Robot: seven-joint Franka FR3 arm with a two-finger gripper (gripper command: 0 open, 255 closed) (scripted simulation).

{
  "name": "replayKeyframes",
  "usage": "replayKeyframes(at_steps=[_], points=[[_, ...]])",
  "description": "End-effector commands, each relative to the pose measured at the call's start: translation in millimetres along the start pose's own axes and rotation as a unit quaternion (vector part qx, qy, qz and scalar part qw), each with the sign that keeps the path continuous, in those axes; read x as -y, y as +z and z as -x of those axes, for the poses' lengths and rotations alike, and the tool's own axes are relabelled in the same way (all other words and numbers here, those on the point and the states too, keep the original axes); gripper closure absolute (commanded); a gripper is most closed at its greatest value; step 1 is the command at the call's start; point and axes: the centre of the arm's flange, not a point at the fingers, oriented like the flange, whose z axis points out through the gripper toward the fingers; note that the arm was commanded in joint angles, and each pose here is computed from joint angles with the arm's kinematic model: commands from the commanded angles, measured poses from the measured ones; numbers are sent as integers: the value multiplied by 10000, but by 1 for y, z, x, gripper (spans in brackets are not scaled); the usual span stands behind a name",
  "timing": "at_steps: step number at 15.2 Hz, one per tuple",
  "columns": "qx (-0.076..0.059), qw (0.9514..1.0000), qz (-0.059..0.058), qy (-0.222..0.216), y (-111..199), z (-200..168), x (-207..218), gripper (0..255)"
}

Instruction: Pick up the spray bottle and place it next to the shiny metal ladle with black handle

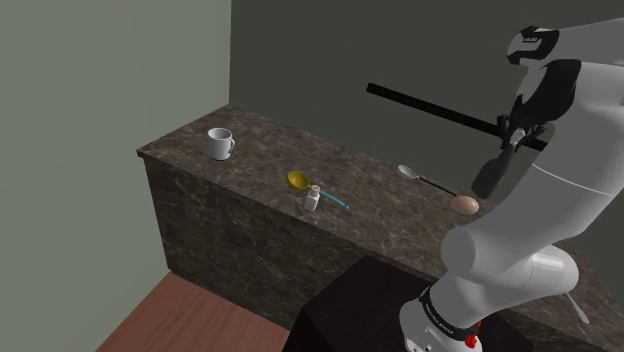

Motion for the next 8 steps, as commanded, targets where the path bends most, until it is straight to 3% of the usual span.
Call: replayKeyframes(at_steps=[1, 8], points=[[-1, 10000, 1, 0, 11, -5, -1, 255], [-1, 10000, 1, 0, 42, -24, -1, 255]])
